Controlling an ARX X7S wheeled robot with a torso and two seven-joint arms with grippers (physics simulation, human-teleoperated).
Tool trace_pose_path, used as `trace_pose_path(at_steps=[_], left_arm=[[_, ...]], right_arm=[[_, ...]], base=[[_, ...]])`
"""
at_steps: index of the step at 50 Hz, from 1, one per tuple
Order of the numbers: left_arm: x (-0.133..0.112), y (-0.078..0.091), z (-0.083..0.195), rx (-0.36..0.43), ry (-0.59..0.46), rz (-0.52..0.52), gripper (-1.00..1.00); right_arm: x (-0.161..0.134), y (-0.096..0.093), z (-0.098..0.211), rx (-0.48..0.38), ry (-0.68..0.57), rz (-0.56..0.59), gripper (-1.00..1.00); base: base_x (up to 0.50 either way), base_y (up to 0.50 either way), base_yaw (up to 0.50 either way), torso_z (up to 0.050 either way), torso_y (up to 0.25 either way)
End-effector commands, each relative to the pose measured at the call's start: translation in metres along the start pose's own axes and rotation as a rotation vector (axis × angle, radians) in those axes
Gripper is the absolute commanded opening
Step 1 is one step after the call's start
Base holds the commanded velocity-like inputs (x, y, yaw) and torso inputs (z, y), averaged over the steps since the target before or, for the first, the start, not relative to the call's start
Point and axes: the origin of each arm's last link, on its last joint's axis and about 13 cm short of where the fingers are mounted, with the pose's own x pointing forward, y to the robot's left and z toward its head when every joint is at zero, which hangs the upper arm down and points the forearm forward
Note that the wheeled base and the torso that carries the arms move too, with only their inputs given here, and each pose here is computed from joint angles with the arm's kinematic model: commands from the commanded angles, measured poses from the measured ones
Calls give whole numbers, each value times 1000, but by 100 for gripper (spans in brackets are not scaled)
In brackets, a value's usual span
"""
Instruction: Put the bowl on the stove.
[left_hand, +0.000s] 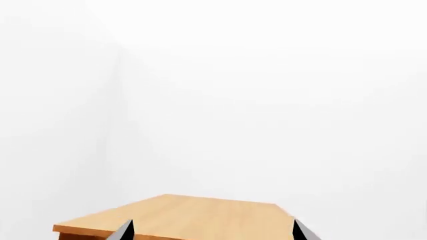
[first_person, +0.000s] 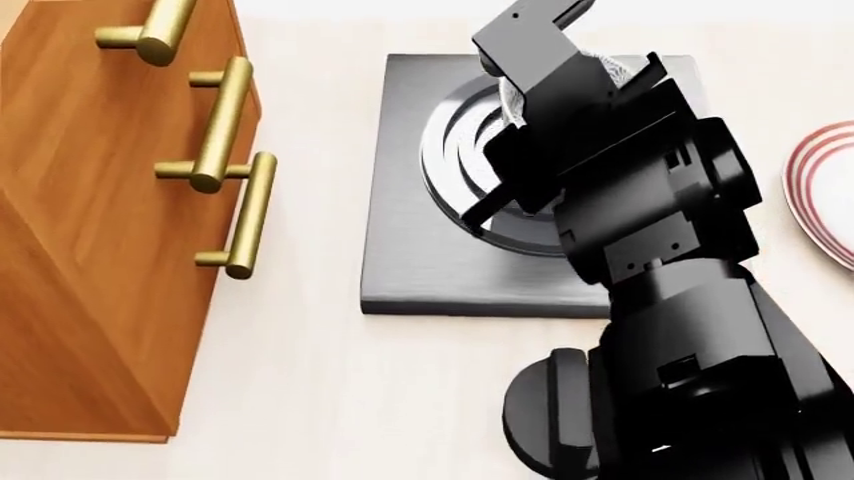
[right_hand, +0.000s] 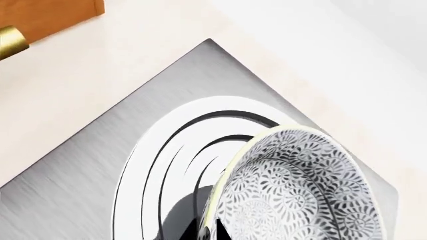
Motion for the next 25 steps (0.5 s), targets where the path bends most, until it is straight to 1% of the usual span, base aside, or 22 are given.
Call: trace_pose_path(at_steps=[1, 5, 22, 25], left_arm=[[0, 1, 0, 22, -26, -17, 100], [0, 1, 0, 9, -27, -17, 100], [-1, 1, 0, 18, -30, -20, 100], [-2, 1, -1, 17, -25, -47, 100]], right_arm=[[2, 5, 7, -10, -20, 27, -100], [2, 5, 7, -10, -20, 27, -100], [2, 5, 7, -10, -20, 27, -100], [2, 5, 7, -10, -20, 27, -100]], base=[[0, 0, 0, 0, -57], [0, 0, 0, 0, 0], [0, 0, 0, 0, 0], [0, 0, 0, 0, -29]])
